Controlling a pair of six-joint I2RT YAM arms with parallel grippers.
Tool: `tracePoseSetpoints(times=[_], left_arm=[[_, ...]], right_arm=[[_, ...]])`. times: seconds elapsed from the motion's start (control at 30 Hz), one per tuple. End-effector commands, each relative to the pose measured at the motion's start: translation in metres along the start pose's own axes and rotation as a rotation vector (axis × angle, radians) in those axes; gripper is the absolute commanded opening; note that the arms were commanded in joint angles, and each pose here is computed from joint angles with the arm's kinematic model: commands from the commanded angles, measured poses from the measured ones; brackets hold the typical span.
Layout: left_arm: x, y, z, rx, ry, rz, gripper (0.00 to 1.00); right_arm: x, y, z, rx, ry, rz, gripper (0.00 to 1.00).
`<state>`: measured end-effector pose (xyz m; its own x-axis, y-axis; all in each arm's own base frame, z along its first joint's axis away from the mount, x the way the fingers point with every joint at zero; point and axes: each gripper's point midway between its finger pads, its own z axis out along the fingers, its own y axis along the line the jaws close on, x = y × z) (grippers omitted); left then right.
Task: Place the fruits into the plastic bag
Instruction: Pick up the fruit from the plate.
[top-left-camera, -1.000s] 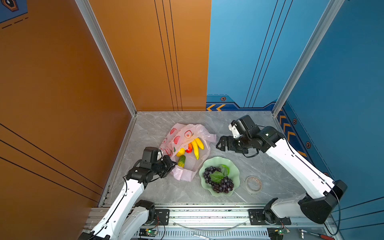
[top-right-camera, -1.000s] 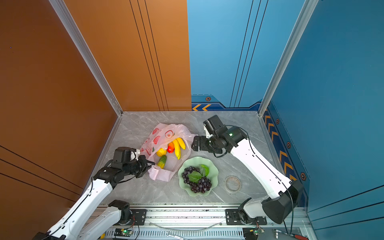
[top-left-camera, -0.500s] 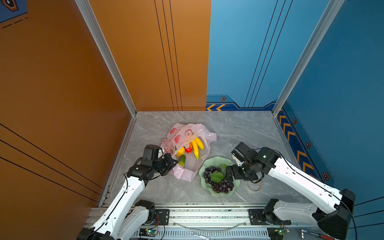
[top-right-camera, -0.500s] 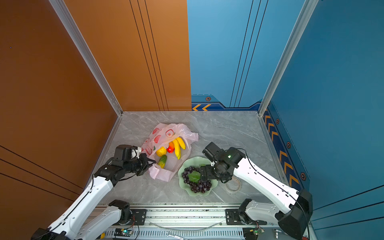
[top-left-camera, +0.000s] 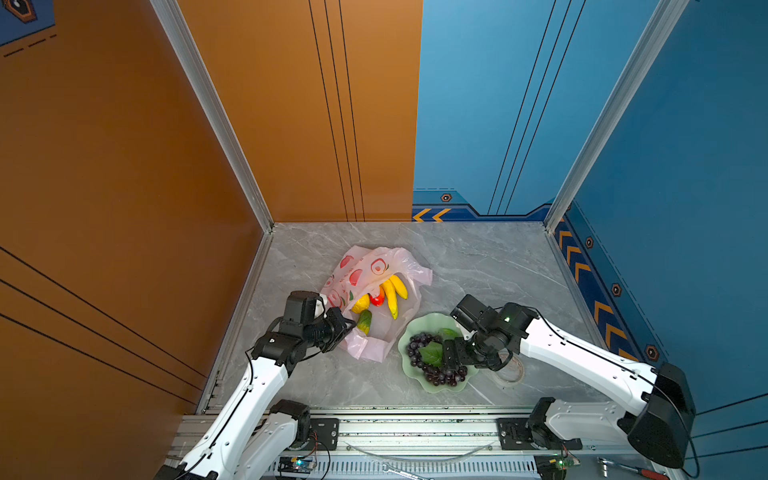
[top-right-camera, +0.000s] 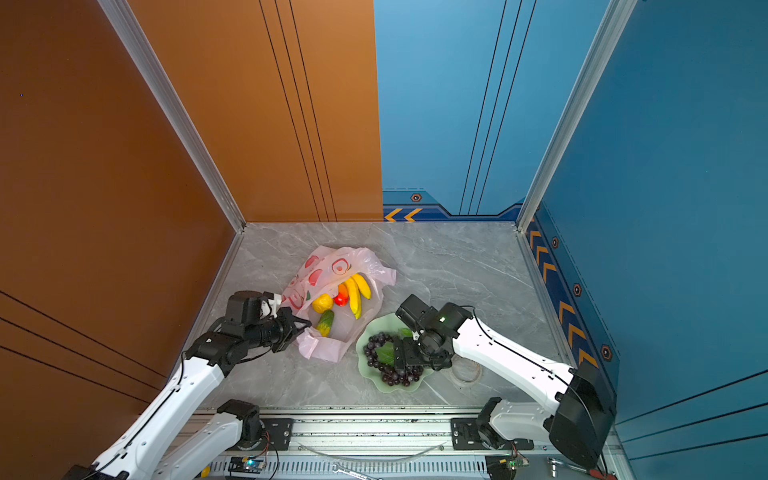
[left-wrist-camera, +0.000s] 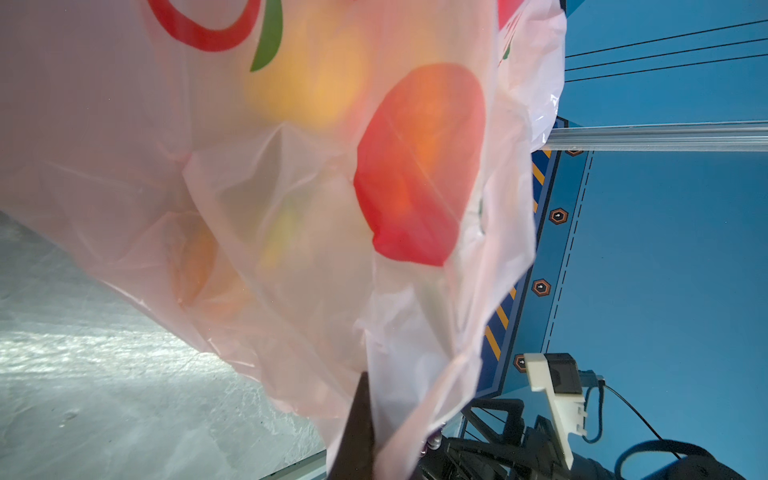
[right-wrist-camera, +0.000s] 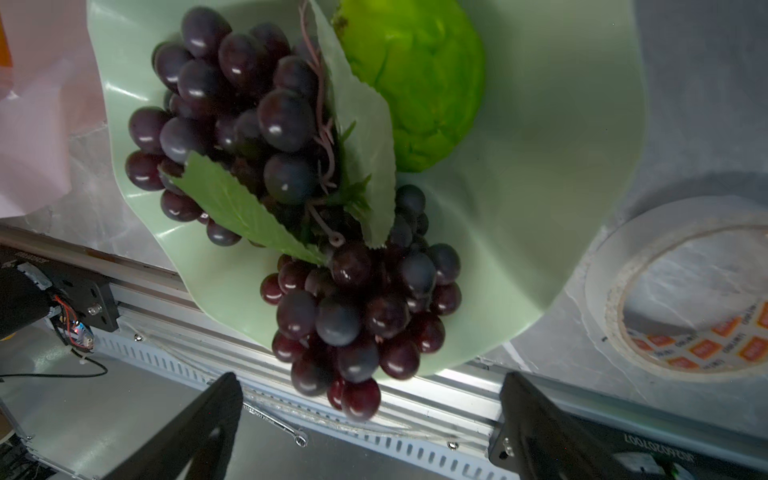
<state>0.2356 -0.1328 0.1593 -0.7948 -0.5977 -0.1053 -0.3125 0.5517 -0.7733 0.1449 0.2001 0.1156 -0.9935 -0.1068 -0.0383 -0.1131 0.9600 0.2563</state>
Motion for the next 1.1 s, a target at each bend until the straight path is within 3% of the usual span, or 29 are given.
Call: tracePoseSetpoints(times=[0.0,0.6,0.8,1.07], left_arm=[[0.001,0.002,0.001,-0.006,-0.008,0.006,0.00],[0.001,0.006,0.000,-0.014,-0.017,-0.001,0.00],[0.000,0.005,0.001,-0.014,-0.011,0.001,0.00],[0.000,0.009,0.001,-0.017,-0.013,-0.008,0.00]], right_arm=[[-0.007,0.008,0.011,-0.014,0.006,-0.024,0.94],[-0.007,0.006,0.051,0.056,0.117,-0.053,0.97],[-0.002,0.008,0.059,0.063,0.148,-0.061,0.88],[0.003,0.012,0.059,0.062,0.152,-0.074,0.70]])
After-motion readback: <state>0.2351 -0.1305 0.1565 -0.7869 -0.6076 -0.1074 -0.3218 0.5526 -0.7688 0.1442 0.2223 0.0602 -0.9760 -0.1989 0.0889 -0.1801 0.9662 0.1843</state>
